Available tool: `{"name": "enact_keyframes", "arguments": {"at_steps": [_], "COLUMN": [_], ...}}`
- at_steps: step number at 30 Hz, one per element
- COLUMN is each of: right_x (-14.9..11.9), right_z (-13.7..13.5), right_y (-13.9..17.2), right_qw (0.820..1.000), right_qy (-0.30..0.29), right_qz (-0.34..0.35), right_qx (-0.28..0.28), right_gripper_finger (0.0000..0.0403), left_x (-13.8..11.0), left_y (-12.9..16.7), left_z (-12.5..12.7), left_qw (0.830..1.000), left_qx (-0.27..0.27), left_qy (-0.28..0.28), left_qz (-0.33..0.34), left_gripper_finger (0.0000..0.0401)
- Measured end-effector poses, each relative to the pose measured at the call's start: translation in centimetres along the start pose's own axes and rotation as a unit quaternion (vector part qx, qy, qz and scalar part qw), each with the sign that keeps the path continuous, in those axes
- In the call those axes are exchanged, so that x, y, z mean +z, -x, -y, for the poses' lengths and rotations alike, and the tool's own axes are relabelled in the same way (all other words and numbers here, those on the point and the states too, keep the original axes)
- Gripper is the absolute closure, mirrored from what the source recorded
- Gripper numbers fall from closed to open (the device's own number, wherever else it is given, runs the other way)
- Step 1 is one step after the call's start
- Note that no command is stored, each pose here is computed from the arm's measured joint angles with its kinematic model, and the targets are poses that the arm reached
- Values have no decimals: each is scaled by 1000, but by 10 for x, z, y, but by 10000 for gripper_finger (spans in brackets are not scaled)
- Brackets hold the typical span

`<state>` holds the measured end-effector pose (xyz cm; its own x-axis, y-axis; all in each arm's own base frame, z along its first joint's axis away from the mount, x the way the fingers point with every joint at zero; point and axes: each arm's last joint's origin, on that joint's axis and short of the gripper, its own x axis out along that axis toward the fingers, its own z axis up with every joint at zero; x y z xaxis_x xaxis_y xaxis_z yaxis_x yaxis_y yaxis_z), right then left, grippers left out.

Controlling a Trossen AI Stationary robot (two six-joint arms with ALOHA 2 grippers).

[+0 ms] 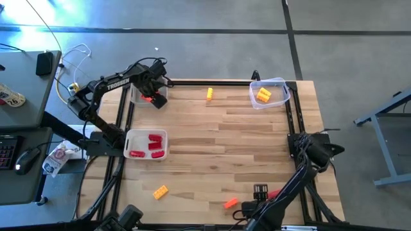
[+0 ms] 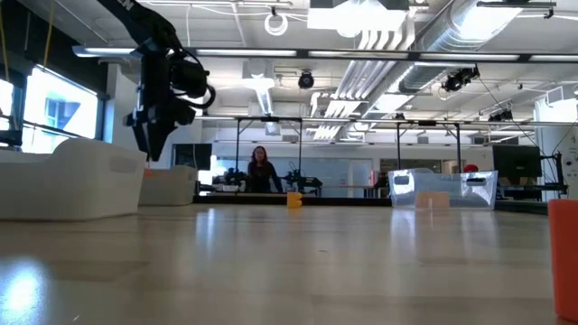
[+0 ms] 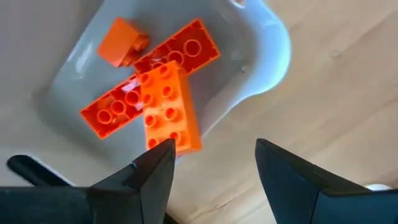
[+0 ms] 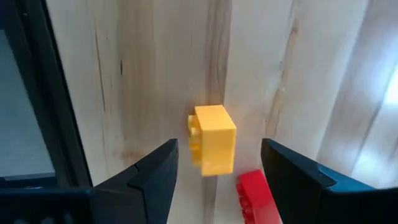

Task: Sort & place blocks by color
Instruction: Put the yellow game piece into the transparent bin

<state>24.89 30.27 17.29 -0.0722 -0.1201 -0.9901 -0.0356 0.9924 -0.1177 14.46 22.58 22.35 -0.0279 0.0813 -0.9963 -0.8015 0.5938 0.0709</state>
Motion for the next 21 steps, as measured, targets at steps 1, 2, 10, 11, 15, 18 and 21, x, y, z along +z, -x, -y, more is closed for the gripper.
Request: {"name": "enact_keyframes", "arguments": {"at_steps": [1,2,10,11,15,18,21], "right_x": [1,1,4,5,7,10,13], "right_z": [-1,-2,-7,-8,-7,-4,1], "right_y": [-3,-6,-29,-29,-29,-30,-31], "right_qw": [1000,1000,999,999,999,999,999], "right_qy": [0,0,-1,-1,-6,-12,-15], "right_qz": [-4,-8,-39,-41,-39,-44,-32], "right_qx": [-2,-5,-18,-17,-12,-13,-32], "right_gripper_finger": [187,187,195,203,258,315,331], "left_x": [0,0,-2,-2,-7,-12,-18], "left_y": [0,0,5,7,19,30,40], "left_z": [0,1,4,5,6,8,12], "left_qw": [1000,1000,997,997,996,994,992], "left_qx": [-6,-13,-72,-76,-76,-75,-75], "left_qy": [-1,-3,-18,-19,-23,-27,-36], "left_qz": [1,1,16,22,50,72,93], "left_gripper_finger": [194,194,192,192,193,194,193]}}
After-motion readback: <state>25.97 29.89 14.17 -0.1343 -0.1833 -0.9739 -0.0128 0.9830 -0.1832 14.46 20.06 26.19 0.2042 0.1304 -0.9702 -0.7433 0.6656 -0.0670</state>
